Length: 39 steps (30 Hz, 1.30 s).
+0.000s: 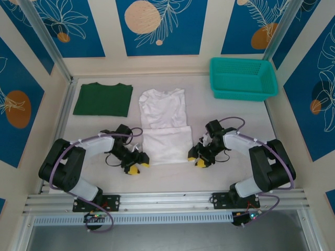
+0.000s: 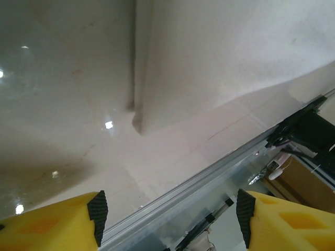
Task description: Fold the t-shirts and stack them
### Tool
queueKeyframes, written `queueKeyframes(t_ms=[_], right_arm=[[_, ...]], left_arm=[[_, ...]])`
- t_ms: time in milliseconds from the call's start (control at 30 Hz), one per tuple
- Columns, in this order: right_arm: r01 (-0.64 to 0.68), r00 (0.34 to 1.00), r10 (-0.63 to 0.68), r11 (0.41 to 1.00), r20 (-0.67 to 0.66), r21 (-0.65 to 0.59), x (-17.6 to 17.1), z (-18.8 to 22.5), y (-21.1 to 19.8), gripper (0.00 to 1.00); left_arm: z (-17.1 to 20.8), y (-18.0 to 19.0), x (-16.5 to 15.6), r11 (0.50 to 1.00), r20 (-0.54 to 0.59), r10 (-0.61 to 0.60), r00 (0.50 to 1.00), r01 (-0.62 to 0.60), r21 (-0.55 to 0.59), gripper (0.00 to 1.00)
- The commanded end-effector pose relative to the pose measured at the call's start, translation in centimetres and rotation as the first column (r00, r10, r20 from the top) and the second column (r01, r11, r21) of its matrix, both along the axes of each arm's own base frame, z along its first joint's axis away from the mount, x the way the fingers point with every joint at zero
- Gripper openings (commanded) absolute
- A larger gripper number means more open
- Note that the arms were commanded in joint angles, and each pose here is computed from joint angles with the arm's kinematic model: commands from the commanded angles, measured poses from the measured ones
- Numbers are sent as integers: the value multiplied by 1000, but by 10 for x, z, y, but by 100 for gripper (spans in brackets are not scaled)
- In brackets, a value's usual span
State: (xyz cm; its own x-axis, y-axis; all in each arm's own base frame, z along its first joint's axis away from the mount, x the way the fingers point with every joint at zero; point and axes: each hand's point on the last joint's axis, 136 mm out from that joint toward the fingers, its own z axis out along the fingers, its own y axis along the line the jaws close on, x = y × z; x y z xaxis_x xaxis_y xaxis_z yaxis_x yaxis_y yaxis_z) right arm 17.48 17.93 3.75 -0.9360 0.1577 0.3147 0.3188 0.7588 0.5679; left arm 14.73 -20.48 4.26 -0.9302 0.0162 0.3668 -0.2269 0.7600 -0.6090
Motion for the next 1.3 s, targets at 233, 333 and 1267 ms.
queueKeyframes(t_ms=[233,333,1267], right_arm=[[37,999,-37,999,-15,-9,9,-14,2,39],[42,999,-42,998,-10,-40,12,-18,-2,30],[-61,990,49,995,-136,-82,-85,16,-4,0]], left_arm=[[-9,-10,31,998,84,69,994,-68,-13,50],[-12,-7,34,998,106,50,993,-53,23,42],[35,25,-48,990,21,-91,996,88,107,0]])
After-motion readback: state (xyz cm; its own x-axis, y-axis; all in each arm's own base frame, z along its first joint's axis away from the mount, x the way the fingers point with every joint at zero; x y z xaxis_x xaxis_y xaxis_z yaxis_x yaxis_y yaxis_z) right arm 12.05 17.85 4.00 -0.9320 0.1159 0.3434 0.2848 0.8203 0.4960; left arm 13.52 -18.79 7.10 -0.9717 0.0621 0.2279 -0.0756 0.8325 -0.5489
